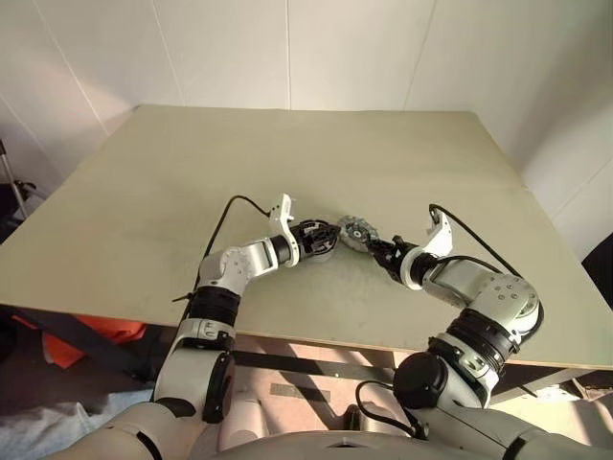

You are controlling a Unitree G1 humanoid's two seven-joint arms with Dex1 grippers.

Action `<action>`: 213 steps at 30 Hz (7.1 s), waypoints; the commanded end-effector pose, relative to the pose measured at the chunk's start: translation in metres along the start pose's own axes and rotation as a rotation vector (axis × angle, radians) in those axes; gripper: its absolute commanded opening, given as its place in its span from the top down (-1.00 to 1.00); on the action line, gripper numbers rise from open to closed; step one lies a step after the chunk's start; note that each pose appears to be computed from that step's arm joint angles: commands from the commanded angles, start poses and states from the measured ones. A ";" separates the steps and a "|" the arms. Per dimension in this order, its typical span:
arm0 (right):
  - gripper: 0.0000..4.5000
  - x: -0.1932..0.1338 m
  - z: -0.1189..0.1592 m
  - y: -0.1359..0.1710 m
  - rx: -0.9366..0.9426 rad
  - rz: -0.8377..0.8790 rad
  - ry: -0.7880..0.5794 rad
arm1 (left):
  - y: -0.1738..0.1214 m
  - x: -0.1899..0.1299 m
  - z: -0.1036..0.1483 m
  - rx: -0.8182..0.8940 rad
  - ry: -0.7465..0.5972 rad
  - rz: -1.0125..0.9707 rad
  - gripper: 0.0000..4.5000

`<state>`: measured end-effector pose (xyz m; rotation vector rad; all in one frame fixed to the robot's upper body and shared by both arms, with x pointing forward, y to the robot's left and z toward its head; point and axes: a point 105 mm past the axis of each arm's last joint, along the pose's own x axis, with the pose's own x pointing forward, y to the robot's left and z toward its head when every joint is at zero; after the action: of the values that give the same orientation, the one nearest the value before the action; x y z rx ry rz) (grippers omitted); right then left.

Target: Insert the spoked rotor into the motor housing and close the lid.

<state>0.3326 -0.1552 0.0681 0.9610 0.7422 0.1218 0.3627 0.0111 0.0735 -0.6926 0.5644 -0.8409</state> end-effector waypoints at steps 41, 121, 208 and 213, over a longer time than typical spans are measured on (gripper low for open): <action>0.12 0.028 0.016 0.089 -0.058 0.358 -0.091 | 0.042 -0.060 0.030 0.019 -0.099 0.136 0.00; 0.12 -0.038 -0.063 0.028 -1.543 0.401 0.180 | 0.015 -0.055 0.030 0.066 -0.007 -0.008 0.00; 0.12 0.006 -0.063 0.024 -1.613 0.381 0.142 | 0.028 -0.069 0.036 0.075 -0.031 0.070 0.00; 0.12 0.011 -0.052 0.023 -1.651 0.349 0.126 | 0.027 -0.068 0.035 0.074 -0.028 0.066 0.00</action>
<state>0.3020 -0.0923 0.0535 -0.4795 0.3775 0.9886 0.3604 0.0912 0.0781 -0.6305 0.5635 -0.7714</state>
